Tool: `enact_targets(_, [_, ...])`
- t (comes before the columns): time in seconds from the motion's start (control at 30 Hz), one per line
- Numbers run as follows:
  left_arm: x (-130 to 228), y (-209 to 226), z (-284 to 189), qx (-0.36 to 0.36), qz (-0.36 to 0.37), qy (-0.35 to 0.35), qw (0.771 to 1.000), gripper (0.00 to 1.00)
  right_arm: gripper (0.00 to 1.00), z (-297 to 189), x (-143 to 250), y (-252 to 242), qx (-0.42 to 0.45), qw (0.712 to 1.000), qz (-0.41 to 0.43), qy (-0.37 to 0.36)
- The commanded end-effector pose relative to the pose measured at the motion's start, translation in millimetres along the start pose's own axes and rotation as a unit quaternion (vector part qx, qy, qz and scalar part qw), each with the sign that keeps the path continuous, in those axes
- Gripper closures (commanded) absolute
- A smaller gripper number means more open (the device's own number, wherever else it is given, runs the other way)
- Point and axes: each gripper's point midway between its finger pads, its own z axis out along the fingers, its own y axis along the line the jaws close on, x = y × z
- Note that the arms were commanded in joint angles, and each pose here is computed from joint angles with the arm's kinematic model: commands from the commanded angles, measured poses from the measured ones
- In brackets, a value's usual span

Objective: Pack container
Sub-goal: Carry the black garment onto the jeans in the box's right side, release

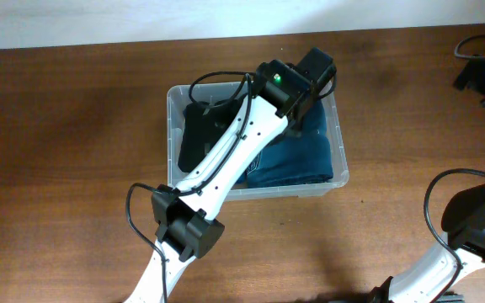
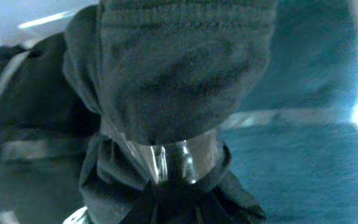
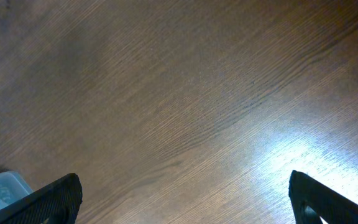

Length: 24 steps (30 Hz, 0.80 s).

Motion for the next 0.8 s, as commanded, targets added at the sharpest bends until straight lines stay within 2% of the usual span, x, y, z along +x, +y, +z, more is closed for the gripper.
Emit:
enact_targets(0.0, [-4, -17, -16, 0.056, -0.039, -0.009, 0.998, 0.9, 0.02, -5, -4, 1, -0.002, 1.0, 0.002, -0.009])
enact_targets(0.07, [-5, -24, -17, 0.072, -0.04, -0.008, 0.997, 0.65, 0.02, -5, -4, 1, -0.002, 1.0, 0.002, -0.01])
enact_targets(0.13, [-3, -24, -17, 0.072, -0.038, -0.003, 0.997, 0.35, 0.02, -5, -4, 1, -0.002, 1.0, 0.002, -0.009])
enact_targets(0.17, [1, -22, -16, 0.068, -0.037, 0.003, 0.997, 0.01, 0.02, -5, -4, 1, -0.002, 1.0, 0.002, -0.01])
enact_targets(0.3, [11, -14, -16, 0.052, -0.031, 0.025, 0.998, 0.01, 0.02, -5, -4, 1, -0.002, 1.0, 0.002, -0.01])
enact_targets(0.4, [8, -11, -22, 0.053, -0.034, 0.016, 0.998, 0.01, 0.02, -5, -4, 1, -0.002, 1.0, 0.002, -0.01])
enact_targets(0.67, [-21, 44, -84, -0.034, -0.033, -0.103, 0.994, 0.01, 0.02, -5, -4, 1, -0.002, 1.0, 0.002, -0.01])
enact_targets(0.77, [-28, 82, -115, -0.1, -0.034, -0.152, 0.983, 0.0, 0.02, -5, -4, 1, -0.002, 1.0, 0.002, -0.01])
